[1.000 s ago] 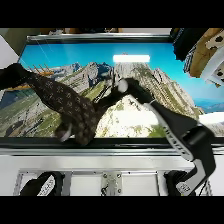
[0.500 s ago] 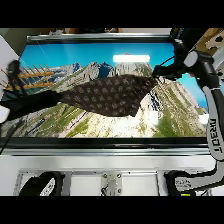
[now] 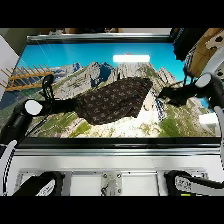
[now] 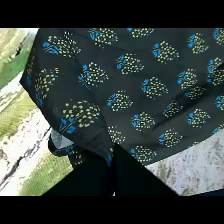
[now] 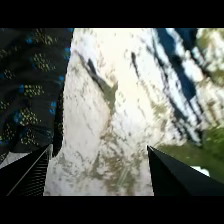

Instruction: Fold the clothes and pants, and hang the long-sleeved shirts on hangers.

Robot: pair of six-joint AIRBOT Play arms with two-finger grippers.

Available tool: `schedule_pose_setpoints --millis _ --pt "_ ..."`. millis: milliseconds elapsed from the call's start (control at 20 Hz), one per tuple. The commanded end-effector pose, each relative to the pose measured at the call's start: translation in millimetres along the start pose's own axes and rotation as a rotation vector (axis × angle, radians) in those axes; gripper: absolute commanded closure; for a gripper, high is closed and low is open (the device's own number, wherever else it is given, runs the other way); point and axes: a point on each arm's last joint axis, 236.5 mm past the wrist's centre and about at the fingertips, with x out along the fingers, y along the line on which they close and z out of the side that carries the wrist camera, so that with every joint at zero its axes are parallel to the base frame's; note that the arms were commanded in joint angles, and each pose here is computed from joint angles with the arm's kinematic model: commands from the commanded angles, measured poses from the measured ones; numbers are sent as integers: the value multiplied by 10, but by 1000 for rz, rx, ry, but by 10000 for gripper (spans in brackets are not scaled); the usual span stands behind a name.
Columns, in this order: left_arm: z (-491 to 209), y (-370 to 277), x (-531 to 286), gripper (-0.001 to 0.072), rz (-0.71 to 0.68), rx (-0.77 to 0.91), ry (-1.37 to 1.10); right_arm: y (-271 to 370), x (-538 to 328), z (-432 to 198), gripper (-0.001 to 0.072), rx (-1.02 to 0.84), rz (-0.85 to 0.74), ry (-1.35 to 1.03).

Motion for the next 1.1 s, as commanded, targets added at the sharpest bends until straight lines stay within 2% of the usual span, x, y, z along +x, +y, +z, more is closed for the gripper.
schedule_pose_setpoints --millis 0,300,600,650,700,750,800,850,950,1050 --pt "-37 42 83 695 8 -9 19 65 622 -623 52 237 131 47" --pt "-39 43 84 695 8 -9 20 558 1168 -760 64 225 220 -37" --pt "-38 43 84 695 8 -9 20 634 1216 -652 68 215 216 -113" --pt "-38 43 84 695 8 -9 20 636 1229 -681 108 214 216 -102" --pt "-37 43 83 696 8 -8 19 646 1237 -713 308 202 216 -91" --pt "-38 44 84 695 8 -8 20 657 1238 -735 543 172 217 -86" --pt "-37 43 83 695 8 -8 19 673 1233 -756 636 144 220 -77" --pt "-35 45 83 695 9 -8 19 700 1215 -764 695 105 226 -72" --pt "49 67 27 695 11 -15 -7 818 1039 -688 704 31 264 -76" --pt "436 53 -312 696 5 -21 -123 975 564 -392 705 -22 332 -121"
